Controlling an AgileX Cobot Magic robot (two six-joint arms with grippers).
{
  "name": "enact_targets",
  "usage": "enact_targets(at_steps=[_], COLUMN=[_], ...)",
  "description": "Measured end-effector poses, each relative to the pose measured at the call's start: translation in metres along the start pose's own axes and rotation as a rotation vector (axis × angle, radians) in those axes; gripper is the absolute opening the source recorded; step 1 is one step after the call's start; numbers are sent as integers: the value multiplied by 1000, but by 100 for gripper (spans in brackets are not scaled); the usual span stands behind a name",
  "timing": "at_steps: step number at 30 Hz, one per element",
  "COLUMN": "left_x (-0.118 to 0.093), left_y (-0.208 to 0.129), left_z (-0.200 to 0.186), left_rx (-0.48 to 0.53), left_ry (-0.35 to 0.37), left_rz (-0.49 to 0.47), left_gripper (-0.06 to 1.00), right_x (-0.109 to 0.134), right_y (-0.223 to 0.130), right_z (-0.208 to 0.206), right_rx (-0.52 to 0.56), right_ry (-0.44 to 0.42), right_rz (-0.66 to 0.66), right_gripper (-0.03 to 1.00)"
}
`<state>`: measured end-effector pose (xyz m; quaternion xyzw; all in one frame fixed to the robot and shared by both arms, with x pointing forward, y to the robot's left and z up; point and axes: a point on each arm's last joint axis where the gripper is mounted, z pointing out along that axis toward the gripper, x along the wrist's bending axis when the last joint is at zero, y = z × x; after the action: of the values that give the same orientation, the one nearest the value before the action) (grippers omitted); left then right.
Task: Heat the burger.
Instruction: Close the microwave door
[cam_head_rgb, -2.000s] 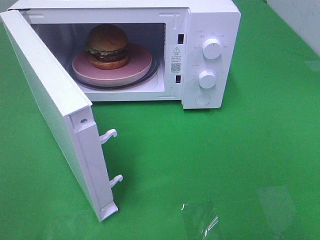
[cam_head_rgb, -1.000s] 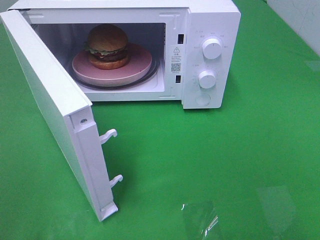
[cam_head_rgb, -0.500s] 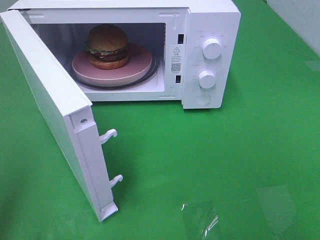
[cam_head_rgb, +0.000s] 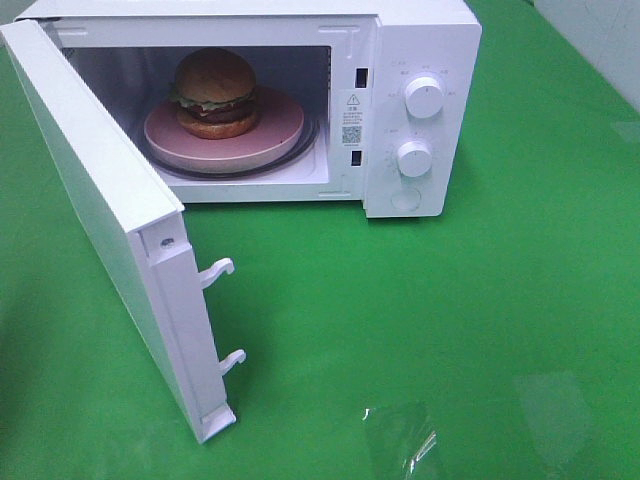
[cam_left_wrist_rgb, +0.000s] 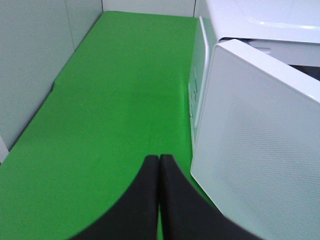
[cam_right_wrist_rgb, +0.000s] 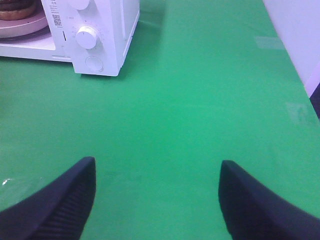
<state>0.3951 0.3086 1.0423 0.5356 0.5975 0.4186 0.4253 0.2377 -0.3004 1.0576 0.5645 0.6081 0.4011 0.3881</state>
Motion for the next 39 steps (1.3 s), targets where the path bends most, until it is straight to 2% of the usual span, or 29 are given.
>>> enact_targets(at_steps=[7, 15, 17, 20, 21, 22, 24, 25, 26, 31, 33, 39], left_x=[7, 10, 7, 6, 3, 3, -4, -4, -7, -10, -14, -19], left_y=[-22, -37, -45, -45, -50, -50, -59, -59, -60, -57, -52, -56], left_z=[16, 38, 52, 55, 61, 61, 72, 72, 79, 89, 102, 116], left_rx=[-97, -68, -58, -66, -62, -62, -18, -18, 0, 4, -2, 22], left_ry=[60, 79, 42, 30, -4, -4, -85, -85, -114, -150, -191, -253], left_rz=[7, 4, 36, 37, 40, 40, 100, 100, 126, 140, 153, 167], left_gripper=[0, 0, 0, 0, 0, 0, 0, 0, 0, 0, 0, 0], right_x=[0, 0, 0, 0, 0, 0, 0, 0, 0, 0, 0, 0], right_y=[0, 0, 0, 0, 0, 0, 0, 0, 0, 0, 0, 0], right_z=[0, 0, 0, 0, 0, 0, 0, 0, 0, 0, 0, 0], right_rx=[0, 0, 0, 0, 0, 0, 0, 0, 0, 0, 0, 0], right_ry=[0, 0, 0, 0, 0, 0, 0, 0, 0, 0, 0, 0], right_rz=[0, 0, 0, 0, 0, 0, 0, 0, 0, 0, 0, 0], right_gripper=[67, 67, 67, 67, 67, 67, 67, 67, 67, 67, 67, 67])
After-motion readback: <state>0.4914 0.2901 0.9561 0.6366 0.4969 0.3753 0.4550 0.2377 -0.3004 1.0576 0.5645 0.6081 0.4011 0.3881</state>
